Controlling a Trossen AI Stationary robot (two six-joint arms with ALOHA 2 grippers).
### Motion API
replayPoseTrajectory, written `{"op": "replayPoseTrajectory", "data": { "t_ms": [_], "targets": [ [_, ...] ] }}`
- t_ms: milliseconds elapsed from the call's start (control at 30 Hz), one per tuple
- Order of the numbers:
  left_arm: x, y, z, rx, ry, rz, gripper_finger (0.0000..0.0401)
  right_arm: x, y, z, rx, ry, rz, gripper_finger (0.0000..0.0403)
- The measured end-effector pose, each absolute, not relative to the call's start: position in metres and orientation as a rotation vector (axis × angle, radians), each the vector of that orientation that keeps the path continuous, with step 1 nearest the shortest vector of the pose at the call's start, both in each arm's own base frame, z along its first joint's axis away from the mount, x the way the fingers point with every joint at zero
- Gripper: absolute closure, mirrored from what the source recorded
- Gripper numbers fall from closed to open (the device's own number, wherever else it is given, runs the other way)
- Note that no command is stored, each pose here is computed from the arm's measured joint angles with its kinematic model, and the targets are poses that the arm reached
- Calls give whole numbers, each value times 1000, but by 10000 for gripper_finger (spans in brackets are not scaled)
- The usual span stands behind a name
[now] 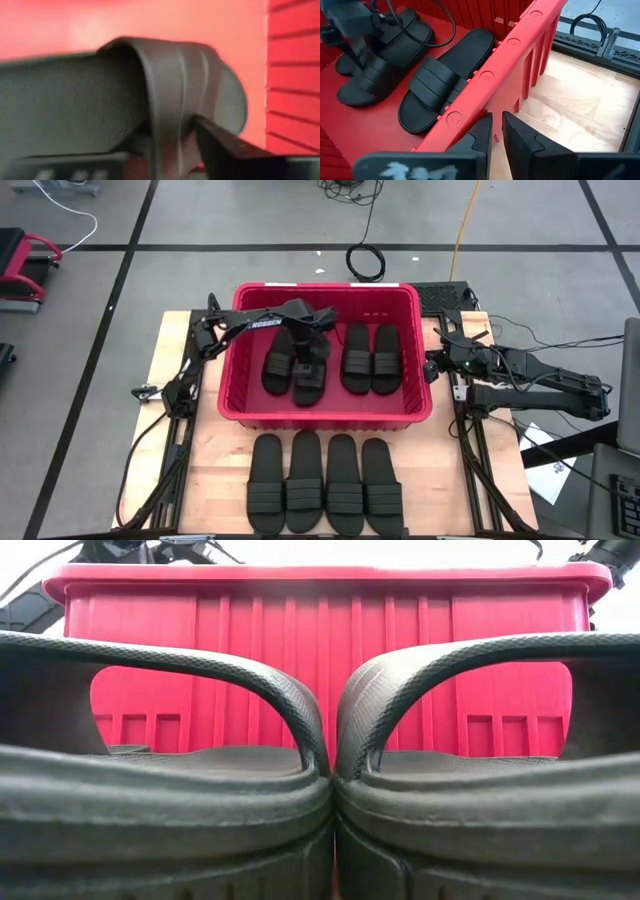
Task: Pick and place slides into bin
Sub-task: Adjust the black slides in the red bin
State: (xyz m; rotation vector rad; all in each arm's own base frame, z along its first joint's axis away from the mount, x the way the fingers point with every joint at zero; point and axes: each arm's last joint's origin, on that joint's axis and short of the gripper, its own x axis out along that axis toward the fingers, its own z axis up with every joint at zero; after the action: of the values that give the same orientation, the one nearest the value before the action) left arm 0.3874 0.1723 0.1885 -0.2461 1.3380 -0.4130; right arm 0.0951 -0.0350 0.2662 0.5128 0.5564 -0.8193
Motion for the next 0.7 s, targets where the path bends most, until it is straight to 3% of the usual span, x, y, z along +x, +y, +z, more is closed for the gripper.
{"op": "replayPoseTrajectory", "data": {
  "t_ms": [67,133,333,700],
  "targets": [
    [393,173,199,-206,1299,-414,351,95,-35,266,510,557,-818,364],
    [397,175,210,-172,1260,-411,385,95,-35,266,509,557,-818,364],
    [408,183,229,-62,1183,-369,396,95,-35,266,505,559,-816,364],
    [414,175,215,-70,1202,-442,399,95,-35,266,502,563,-807,364]
  ]
}}
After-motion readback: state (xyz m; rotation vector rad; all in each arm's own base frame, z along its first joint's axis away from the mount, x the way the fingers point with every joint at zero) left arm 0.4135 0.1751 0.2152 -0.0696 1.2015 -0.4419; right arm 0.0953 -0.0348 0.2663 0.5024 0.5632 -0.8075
